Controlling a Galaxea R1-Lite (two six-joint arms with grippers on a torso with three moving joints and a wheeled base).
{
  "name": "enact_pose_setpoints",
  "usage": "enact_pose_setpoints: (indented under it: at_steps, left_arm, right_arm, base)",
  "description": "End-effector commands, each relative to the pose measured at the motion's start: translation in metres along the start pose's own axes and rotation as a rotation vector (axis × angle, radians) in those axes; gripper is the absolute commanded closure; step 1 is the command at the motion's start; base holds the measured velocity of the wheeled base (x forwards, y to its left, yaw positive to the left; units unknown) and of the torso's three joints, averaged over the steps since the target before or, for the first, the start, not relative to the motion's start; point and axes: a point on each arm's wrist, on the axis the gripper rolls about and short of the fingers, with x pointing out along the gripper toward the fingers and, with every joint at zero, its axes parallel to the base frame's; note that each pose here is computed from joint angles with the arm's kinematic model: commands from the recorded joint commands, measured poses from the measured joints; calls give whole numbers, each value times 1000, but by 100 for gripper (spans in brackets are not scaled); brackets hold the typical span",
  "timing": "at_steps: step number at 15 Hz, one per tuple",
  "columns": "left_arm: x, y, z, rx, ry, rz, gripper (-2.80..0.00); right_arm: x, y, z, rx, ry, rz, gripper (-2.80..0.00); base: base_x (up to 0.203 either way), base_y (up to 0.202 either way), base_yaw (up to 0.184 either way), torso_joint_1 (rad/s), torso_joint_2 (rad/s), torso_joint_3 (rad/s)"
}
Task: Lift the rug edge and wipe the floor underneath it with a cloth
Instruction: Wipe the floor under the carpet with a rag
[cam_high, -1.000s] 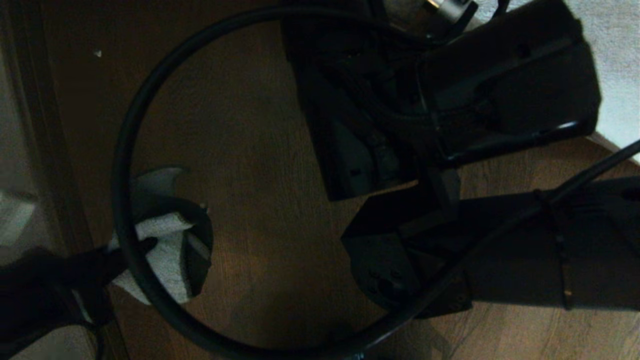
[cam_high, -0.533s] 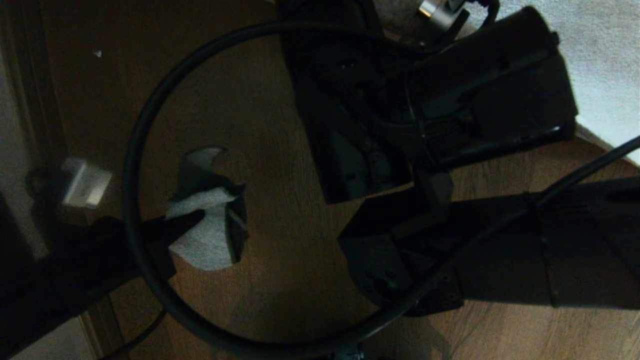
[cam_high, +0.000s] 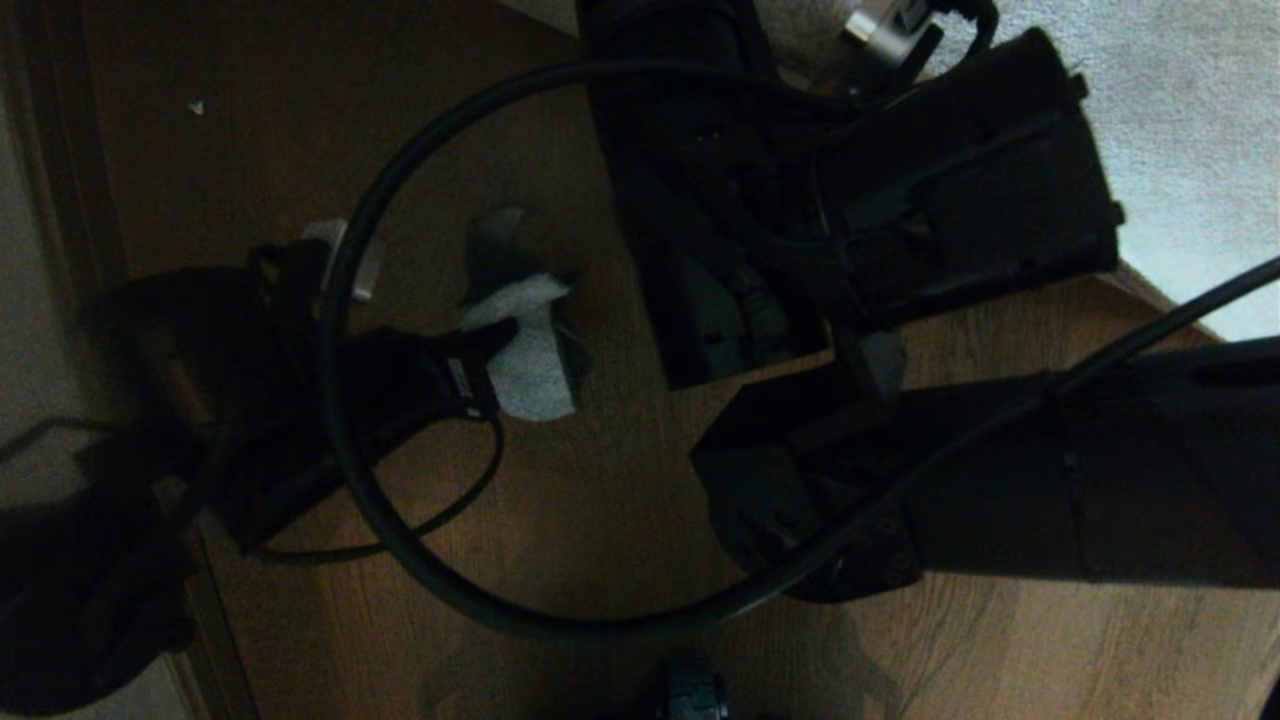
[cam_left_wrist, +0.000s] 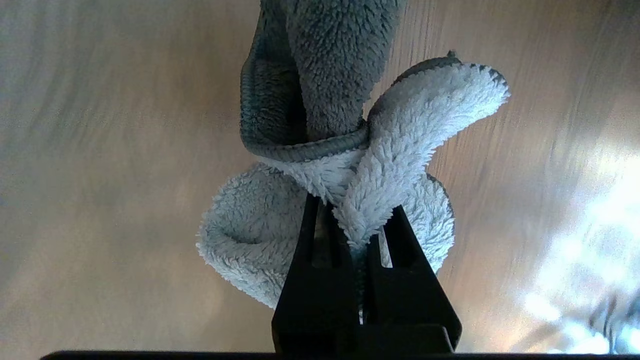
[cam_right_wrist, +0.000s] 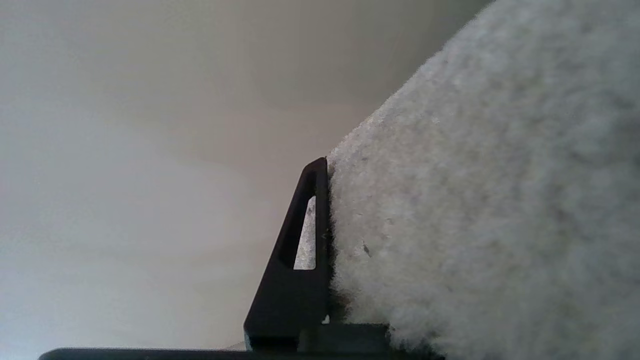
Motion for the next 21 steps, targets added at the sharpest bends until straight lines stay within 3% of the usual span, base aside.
enact_pose_setpoints:
  at_steps: [1,9,14,21]
  left_arm:
    - [35,-2,-10,-32,8,15,0]
    - [79,-2,-5,-116,-89,85,0]
    - [95,5,1,-121,-186,87,0]
    - [116,30,26,-111,-340,121,0]
  right_arm:
    - [2,4,8,10,-45,33,0]
    - [2,2,9,2,-47,31,0]
    - [3,0,10,-3,-50,28,0]
    - [2,-2,9,-5,-48,24,0]
  base:
    - [0,0,0,0,0,0]
    - [0,0,0,0,0,0]
    - [0,0,0,0,0,0]
    - [0,0,0,0,0,0]
